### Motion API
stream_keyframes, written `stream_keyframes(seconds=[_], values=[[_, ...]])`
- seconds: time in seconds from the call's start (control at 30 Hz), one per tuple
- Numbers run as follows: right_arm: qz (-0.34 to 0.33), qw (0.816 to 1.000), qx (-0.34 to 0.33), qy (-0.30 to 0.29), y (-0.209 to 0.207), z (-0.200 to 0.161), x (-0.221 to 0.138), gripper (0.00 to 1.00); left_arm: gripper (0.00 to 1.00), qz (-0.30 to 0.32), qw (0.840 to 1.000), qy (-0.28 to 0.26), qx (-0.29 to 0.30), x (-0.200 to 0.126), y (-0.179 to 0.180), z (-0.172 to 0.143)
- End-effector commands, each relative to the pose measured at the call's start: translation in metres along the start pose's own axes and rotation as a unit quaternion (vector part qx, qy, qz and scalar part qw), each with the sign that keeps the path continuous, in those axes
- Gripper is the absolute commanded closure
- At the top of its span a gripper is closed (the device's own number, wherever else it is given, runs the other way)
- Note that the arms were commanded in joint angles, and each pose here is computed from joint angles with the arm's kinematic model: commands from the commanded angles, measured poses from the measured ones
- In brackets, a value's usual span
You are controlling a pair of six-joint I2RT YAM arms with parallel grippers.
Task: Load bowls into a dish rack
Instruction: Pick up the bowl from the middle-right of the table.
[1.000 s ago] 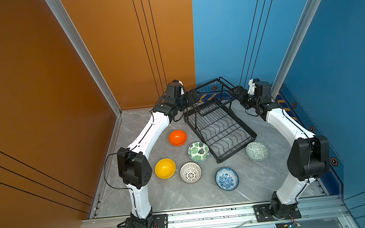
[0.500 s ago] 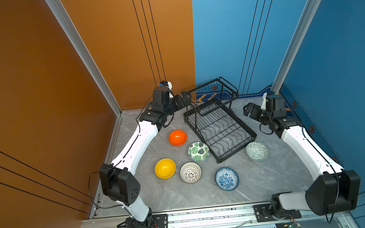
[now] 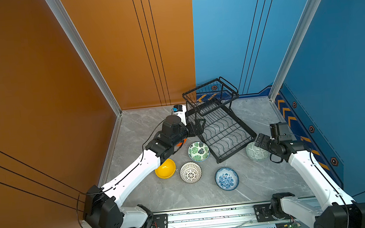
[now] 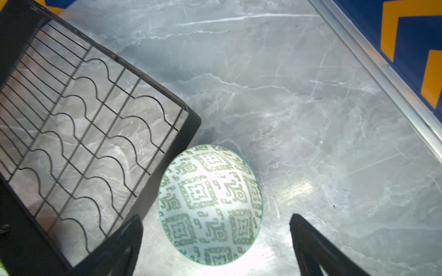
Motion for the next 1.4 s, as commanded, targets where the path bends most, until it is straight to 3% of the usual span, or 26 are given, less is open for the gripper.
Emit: stream_keyframes(seconds=[0.0,0.03,0.2,0.43,0.63,0.87,1.0,1.37], values=[[-0.049,0.998,0.015,0.039,-0.030,-0.023,0.006,0.06,0.02,-0.016,0.999,-0.050,-0.002,-0.011,-0.008,0.015],[-0.057,0.997,0.018,0.044,-0.036,-0.028,0.009,0.08,0.02,-0.015,0.999,-0.039,-0.006,-0.010,-0.004,0.001],[-0.075,0.993,0.048,0.073,-0.051,-0.043,0.022,0.15,0.02,-0.018,0.999,-0.037,-0.006,-0.016,0.000,-0.008],[-0.080,0.993,0.050,0.071,-0.049,-0.038,0.036,0.25,0.02,-0.050,0.998,-0.024,-0.018,-0.005,-0.009,-0.018],[-0.069,0.994,0.053,0.062,-0.040,-0.026,0.049,0.38,0.02,-0.061,0.998,-0.013,-0.032,0.003,-0.008,-0.022],[-0.058,0.996,0.042,0.057,-0.032,-0.018,0.055,0.68,0.02,-0.062,0.997,-0.007,-0.035,0.009,-0.009,-0.024],[-0.064,0.996,0.034,0.042,-0.033,-0.012,0.053,0.77,0.02,-0.065,0.997,-0.006,-0.035,0.013,-0.012,-0.022],[-0.073,0.996,0.027,0.035,-0.033,-0.008,0.060,0.80,0.02,-0.066,0.997,0.001,-0.030,0.015,-0.014,-0.021]])
Point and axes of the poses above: each gripper's point midway between its finger pads, its own x axis out along the fingers, its own y axis along the line the jaws close on, z = x × y, the point moved 2 cm from there along -x, back along the fingers, and after that the axes turned 15 degrees about x, right-handed, at the moved point
